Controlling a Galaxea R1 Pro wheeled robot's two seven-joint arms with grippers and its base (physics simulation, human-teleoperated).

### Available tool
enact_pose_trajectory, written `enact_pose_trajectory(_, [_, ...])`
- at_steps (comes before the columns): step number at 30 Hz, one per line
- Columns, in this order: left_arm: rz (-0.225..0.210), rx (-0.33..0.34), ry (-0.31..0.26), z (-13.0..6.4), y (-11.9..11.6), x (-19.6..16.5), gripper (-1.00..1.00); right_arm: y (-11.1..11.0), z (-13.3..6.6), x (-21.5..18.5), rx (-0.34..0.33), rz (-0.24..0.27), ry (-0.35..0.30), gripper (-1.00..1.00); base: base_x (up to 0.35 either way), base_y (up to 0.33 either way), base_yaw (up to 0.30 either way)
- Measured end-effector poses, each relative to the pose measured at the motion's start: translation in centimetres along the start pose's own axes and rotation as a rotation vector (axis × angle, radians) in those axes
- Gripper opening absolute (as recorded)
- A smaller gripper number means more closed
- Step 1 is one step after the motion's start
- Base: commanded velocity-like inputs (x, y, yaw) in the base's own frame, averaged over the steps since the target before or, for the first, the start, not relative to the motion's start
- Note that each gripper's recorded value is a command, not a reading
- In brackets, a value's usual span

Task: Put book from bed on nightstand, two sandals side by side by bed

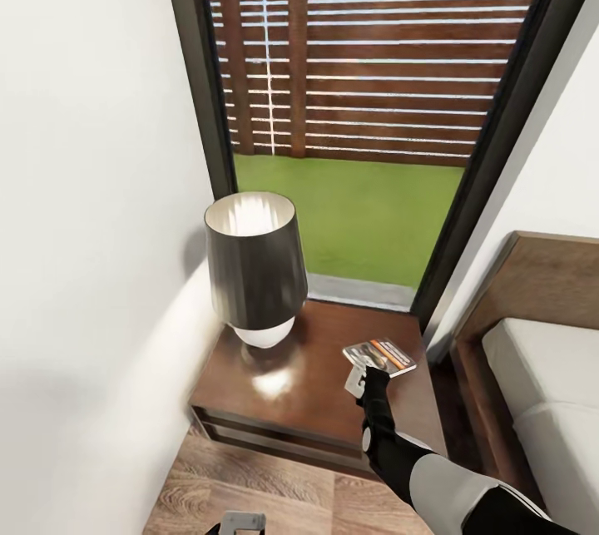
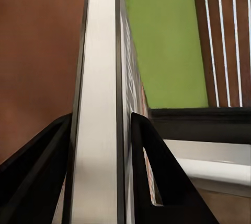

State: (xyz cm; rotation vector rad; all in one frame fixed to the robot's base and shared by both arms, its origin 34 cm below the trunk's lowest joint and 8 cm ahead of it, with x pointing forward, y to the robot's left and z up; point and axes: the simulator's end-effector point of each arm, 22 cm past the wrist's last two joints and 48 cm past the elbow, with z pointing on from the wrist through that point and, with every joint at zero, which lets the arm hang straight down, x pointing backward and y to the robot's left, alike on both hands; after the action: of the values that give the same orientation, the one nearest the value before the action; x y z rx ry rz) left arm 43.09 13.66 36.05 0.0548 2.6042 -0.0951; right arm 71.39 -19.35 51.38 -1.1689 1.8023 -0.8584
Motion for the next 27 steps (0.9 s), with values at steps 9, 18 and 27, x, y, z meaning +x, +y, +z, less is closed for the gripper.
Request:
enact_pose_trajectory(9, [0.001,0.002,-0.005,1.4,0.0,1.0,1.0,1.5,0.5,0.4,0.004,0.002,-0.003,-1.0,0.0,0.0,0.103])
enact_pose_trajectory(18, [0.002,0.003,-0.008,2.8,0.0,2.1,1.0,3.0,1.0,1.0,0.007,0.001,-0.002,-1.0,0.0,0.0,0.064])
enact_pose_trajectory(27, [0.002,0.003,-0.009,4.2,0.1,3.3,1.0,4.7,1.6,1.5,0.007,0.001,-0.002,-1.0,0.0,0.0,0.002])
